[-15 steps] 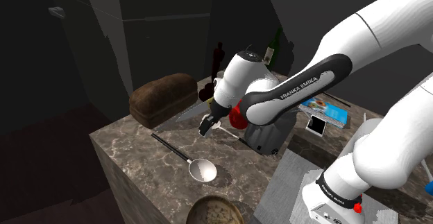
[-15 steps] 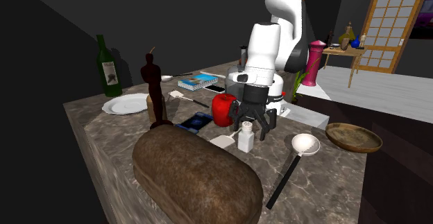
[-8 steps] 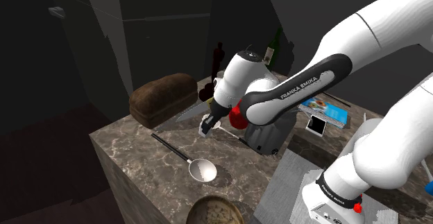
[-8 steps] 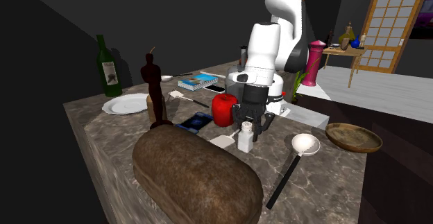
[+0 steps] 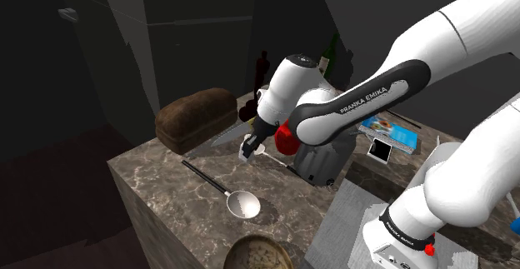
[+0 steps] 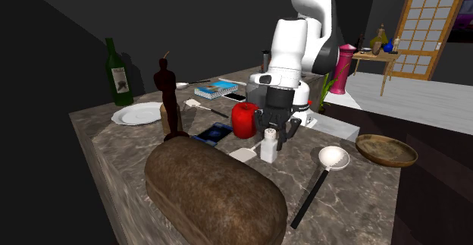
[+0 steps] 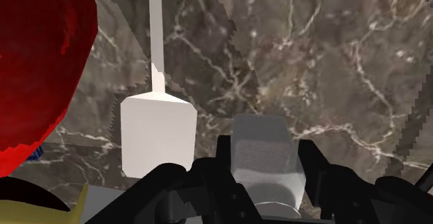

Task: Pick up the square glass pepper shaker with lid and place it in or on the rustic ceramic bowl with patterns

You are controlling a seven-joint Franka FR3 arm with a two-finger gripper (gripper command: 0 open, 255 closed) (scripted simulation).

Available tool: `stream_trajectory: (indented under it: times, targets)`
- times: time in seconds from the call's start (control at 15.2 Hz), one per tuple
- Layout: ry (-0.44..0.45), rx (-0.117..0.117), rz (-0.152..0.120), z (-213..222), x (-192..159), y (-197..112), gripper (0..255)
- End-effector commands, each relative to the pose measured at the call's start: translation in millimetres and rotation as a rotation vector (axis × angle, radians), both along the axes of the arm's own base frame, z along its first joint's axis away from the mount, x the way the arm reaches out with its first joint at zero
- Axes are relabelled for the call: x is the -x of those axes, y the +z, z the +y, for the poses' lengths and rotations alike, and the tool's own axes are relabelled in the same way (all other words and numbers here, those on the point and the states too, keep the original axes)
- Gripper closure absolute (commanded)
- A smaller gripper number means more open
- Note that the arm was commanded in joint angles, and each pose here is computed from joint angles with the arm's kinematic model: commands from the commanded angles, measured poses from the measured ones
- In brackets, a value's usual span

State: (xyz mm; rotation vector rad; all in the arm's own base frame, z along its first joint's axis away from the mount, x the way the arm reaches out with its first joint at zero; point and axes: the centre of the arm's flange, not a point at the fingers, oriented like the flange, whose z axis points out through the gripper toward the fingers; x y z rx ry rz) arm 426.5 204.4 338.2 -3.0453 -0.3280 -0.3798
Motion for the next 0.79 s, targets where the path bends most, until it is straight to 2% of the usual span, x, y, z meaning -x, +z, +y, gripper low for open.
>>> stream_trajectory:
  times: [0.0, 0.73]
  targets:
    - [0.000, 0.000, 0.000, -1, 0, 10, 255]
    - [0.000, 0.000, 0.000, -1, 0, 69, 255]
